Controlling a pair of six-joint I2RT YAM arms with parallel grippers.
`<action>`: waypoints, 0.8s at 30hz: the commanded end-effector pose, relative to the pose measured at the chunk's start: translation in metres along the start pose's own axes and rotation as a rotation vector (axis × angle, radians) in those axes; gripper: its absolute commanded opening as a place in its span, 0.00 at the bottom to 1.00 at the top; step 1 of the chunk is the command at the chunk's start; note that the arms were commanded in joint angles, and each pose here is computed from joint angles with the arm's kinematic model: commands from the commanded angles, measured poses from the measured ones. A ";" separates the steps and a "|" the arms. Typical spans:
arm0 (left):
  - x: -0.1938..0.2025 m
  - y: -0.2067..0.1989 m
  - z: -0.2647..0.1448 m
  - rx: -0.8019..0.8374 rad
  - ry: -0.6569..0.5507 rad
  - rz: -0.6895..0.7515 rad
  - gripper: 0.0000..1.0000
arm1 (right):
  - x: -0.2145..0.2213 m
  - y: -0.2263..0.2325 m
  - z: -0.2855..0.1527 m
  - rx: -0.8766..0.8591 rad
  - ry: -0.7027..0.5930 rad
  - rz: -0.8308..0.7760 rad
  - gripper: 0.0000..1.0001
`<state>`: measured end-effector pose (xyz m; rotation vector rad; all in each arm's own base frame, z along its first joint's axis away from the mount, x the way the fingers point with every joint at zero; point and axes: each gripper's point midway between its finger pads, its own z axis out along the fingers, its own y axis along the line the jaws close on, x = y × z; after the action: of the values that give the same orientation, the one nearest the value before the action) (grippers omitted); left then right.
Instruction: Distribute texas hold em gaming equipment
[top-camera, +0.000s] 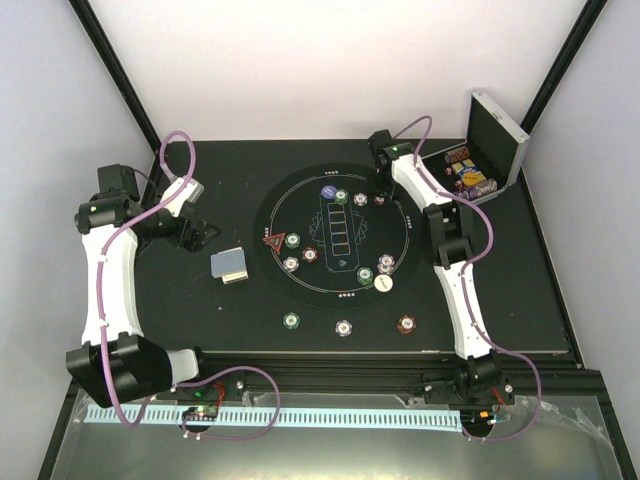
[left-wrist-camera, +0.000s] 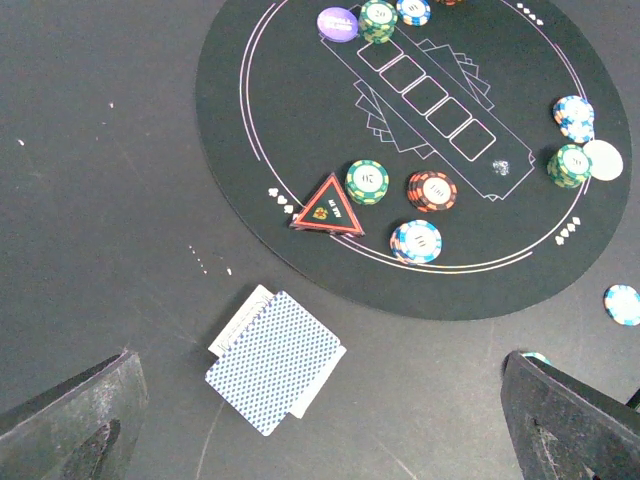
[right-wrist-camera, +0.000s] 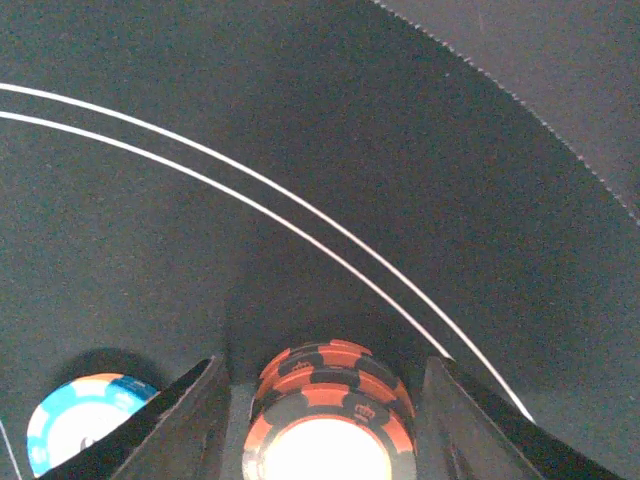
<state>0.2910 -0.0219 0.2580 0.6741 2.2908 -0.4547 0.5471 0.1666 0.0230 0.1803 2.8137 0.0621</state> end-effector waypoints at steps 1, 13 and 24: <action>-0.004 -0.006 -0.006 0.005 -0.025 0.033 0.99 | -0.018 -0.005 -0.037 -0.001 -0.063 0.011 0.58; -0.006 -0.019 -0.016 0.010 -0.049 0.041 0.99 | 0.019 -0.005 -0.169 -0.108 -0.212 -0.011 0.60; 0.016 -0.016 -0.005 0.001 0.028 0.100 0.99 | 0.232 -0.051 -0.166 -0.064 -0.088 -0.034 0.79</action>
<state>0.2750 -0.0246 0.2597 0.7451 2.2622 -0.3957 0.3089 0.1613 0.1230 0.0016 2.7256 0.1437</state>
